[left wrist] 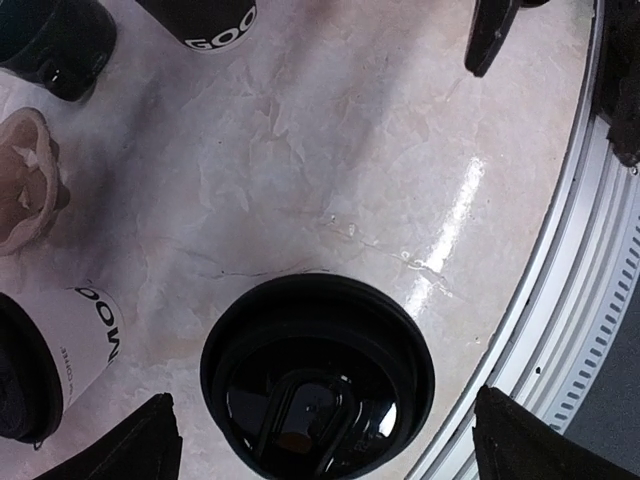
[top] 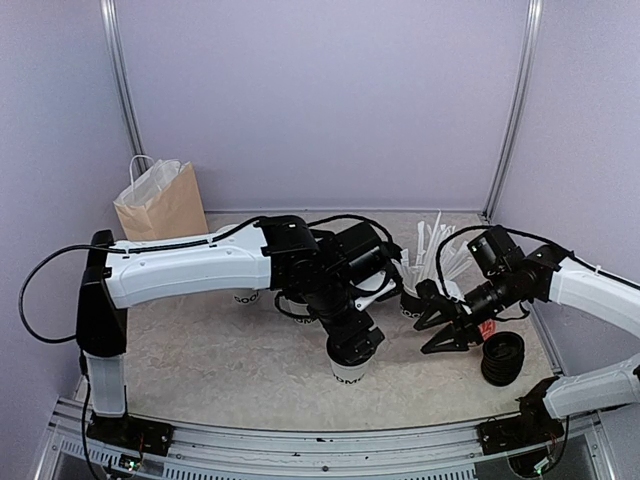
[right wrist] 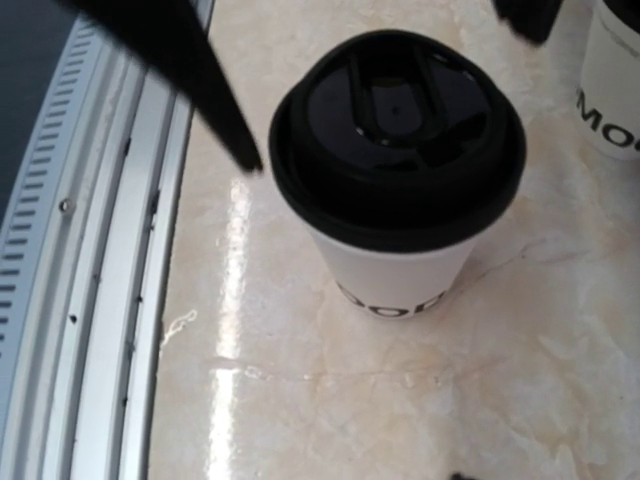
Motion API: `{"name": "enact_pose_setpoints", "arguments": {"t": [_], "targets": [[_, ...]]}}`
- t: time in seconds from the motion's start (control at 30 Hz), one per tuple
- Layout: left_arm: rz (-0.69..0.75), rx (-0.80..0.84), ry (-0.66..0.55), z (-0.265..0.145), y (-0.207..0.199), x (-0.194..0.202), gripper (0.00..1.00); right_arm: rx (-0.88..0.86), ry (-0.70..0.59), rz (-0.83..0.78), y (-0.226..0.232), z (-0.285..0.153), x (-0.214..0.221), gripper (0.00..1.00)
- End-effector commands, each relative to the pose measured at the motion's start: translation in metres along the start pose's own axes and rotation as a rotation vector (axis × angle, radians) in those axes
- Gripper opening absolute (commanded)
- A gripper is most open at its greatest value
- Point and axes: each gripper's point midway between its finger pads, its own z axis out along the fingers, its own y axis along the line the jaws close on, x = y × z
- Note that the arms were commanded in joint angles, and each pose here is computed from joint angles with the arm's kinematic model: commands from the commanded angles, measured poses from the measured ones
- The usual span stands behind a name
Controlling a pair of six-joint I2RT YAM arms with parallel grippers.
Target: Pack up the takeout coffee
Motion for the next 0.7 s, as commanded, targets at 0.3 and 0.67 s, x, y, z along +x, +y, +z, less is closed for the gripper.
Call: {"name": "enact_pose_setpoints", "arguments": {"t": [0.3,0.67], "targets": [[-0.464,0.113,-0.286,-0.029,0.062,0.012,0.88,-0.014,0.136,-0.072,-0.007,0.032,-0.023,0.36],[-0.49,0.211,-0.278,-0.008,0.046,0.024,0.76,0.006,0.258,-0.08,-0.012,0.069,-0.003,0.27]]}}
